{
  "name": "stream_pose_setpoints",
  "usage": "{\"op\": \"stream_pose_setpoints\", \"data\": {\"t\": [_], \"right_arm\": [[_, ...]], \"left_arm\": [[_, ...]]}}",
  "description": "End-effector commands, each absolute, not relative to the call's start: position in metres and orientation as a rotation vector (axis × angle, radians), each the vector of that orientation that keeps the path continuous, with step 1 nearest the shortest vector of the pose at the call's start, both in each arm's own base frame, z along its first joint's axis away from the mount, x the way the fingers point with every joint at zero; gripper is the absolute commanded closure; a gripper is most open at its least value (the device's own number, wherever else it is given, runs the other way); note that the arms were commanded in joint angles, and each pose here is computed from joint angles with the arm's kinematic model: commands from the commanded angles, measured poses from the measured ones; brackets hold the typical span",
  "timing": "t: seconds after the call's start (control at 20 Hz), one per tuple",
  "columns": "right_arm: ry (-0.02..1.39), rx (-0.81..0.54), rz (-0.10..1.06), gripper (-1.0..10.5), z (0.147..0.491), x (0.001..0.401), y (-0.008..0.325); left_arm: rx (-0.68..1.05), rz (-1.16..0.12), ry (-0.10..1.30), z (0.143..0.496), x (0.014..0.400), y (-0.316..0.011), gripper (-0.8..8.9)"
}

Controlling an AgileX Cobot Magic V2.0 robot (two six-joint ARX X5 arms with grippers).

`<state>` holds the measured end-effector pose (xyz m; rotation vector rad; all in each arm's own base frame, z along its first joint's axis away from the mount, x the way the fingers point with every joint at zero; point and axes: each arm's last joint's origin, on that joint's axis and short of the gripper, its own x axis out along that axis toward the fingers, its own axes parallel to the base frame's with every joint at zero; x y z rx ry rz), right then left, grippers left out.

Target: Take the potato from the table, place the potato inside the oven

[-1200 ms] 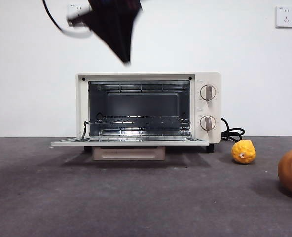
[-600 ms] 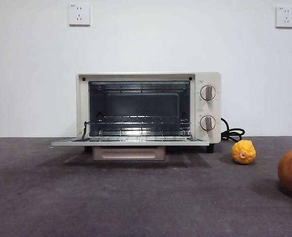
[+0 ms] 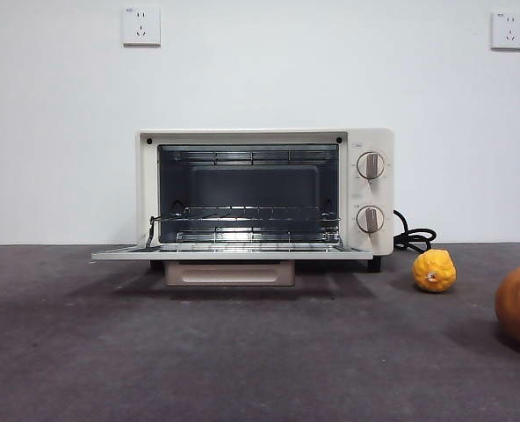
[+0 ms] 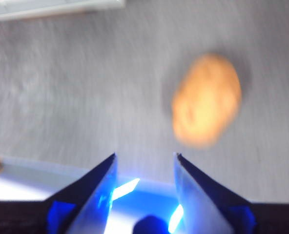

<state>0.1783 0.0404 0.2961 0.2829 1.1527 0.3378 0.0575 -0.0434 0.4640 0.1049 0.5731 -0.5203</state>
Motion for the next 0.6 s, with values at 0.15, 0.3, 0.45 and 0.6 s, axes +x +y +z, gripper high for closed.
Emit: {"op": "stream_pose_setpoints", "data": {"t": [0.15,0.3,0.45,0.6], "right_arm": [[1.151,0.325,0.178,7.5,0.290,0.182,0.046],[1.193,0.330,0.128,7.3,0.285,0.186,0.049],[1.271,0.357,0.084,5.5,0.274,0.194,0.052],[1.360,0.354,0.042,3.7,0.253,0.212,0.063]], "left_arm": [[0.102,-0.412,0.614,0.435,0.052,-0.036,8.20],[0.096,-0.403,0.636,0.424,0.049,-0.033,8.20],[0.088,-0.401,0.638,0.421,0.047,-0.032,8.20],[0.088,-0.403,0.638,0.421,0.047,-0.031,8.20]]}}
